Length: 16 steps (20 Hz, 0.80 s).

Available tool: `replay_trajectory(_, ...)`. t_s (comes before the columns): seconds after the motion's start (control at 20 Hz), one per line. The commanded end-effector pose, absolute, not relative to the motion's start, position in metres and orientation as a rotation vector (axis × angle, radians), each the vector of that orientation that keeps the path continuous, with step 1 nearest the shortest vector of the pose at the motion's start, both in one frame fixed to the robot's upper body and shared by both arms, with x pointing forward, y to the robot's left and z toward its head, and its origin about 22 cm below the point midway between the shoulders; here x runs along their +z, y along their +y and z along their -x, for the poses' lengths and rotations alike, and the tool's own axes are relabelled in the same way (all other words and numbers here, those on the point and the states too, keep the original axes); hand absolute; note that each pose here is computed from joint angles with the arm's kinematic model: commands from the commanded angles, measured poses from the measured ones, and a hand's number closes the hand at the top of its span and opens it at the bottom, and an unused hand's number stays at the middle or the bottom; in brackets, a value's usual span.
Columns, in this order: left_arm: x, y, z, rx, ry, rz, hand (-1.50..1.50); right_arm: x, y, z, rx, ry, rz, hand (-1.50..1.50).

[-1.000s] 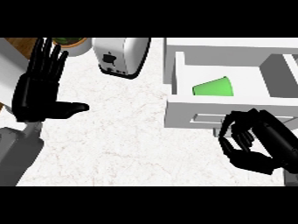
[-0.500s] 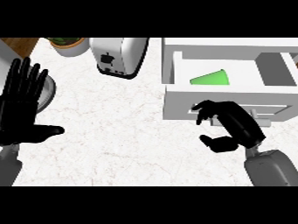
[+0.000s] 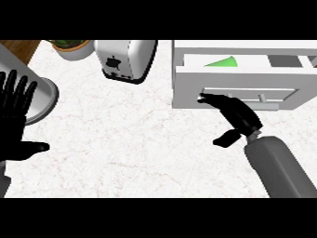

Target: Pick up the cup, place it into the drawer and close the drawer

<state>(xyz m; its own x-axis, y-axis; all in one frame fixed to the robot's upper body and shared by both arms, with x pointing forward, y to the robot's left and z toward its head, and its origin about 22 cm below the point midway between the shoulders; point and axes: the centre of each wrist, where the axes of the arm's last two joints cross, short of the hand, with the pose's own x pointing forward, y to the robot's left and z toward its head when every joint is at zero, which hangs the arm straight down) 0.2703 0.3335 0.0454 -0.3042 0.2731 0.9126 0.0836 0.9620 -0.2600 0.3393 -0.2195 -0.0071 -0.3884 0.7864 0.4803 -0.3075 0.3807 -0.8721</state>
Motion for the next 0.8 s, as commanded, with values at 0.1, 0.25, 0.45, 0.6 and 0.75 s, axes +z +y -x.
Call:
replay_trajectory(0.1, 0.026, 0.343, -0.258, 0.192, -1.884, 0.279, -1.50, -0.012, -0.226, -0.381, 1.223, -1.539, 0.407, -1.50)
replay_trajectory(0.25, 0.047, 0.335, -0.265, 0.206, -1.874, 0.290, -1.50, -0.007, -0.214, -0.395, 1.211, -1.535, 0.359, -1.50)
replay_trajectory(0.45, 0.041, 0.352, -0.265, 0.202, -1.867, 0.291, -1.50, -0.001, -0.236, -0.410, 1.198, -1.503, 0.382, -1.50)
replay_trajectory(0.6, 0.040, 0.352, -0.259, 0.174, -1.883, 0.315, -1.50, 0.013, -0.257, -0.419, 1.196, -1.510, 0.370, -1.50)
replay_trajectory(0.75, 0.038, 0.342, -0.260, 0.183, -1.876, 0.305, -1.50, 0.028, -0.280, -0.424, 1.192, -1.483, 0.385, -1.50)
